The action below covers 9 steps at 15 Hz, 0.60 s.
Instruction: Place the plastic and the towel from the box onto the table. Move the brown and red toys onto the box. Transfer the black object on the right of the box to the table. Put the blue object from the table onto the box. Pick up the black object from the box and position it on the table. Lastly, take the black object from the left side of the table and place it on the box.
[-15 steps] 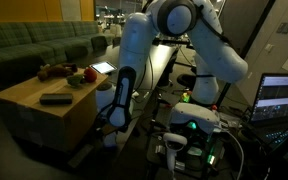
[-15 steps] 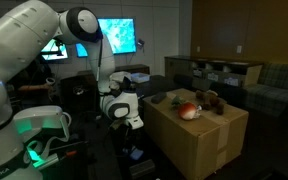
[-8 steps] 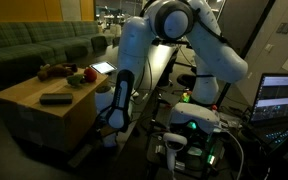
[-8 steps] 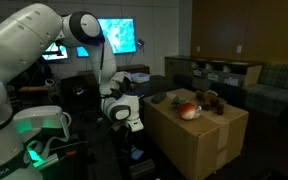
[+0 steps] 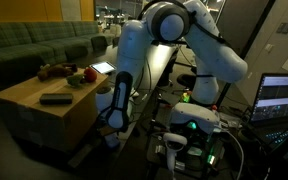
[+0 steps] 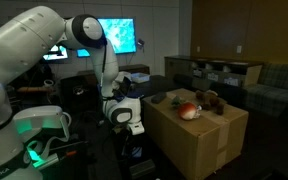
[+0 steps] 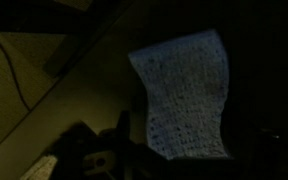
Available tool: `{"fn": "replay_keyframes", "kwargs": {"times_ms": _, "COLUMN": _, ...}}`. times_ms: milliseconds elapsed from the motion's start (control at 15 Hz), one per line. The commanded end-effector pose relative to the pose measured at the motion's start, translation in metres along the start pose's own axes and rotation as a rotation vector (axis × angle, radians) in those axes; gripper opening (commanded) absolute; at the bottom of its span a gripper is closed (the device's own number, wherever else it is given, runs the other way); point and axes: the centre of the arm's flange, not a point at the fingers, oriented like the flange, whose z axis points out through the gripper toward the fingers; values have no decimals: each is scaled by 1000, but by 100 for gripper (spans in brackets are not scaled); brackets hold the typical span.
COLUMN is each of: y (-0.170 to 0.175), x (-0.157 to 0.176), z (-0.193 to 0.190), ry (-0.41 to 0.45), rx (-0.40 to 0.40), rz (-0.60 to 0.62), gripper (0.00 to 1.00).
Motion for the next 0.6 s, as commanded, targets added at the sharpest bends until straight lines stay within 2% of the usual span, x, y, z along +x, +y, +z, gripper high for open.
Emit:
{"fn": "replay_keyframes", "kwargs": {"times_ms": 0, "y": -2, "x": 2, "z": 6, "ry": 4, "rx": -1, "rz": 23, "gripper": 100}}
{"fn": "replay_keyframes", "kwargs": {"times_ms": 333, "y": -2, "x": 1, "z": 7, "ry": 2, "rx": -3, "rz": 5, "gripper": 100}}
{"fn": "replay_keyframes", "kwargs": {"times_ms": 400, "y": -1, "x": 1, "z": 7, "ry": 0, "rx": -2, "rz": -2, "gripper": 96}}
{"fn": "replay_keyframes", "kwargs": {"times_ms": 533, "y": -2, "x": 0, "z": 6, "ry": 0, "rx": 0, "rz": -9, "gripper": 79}}
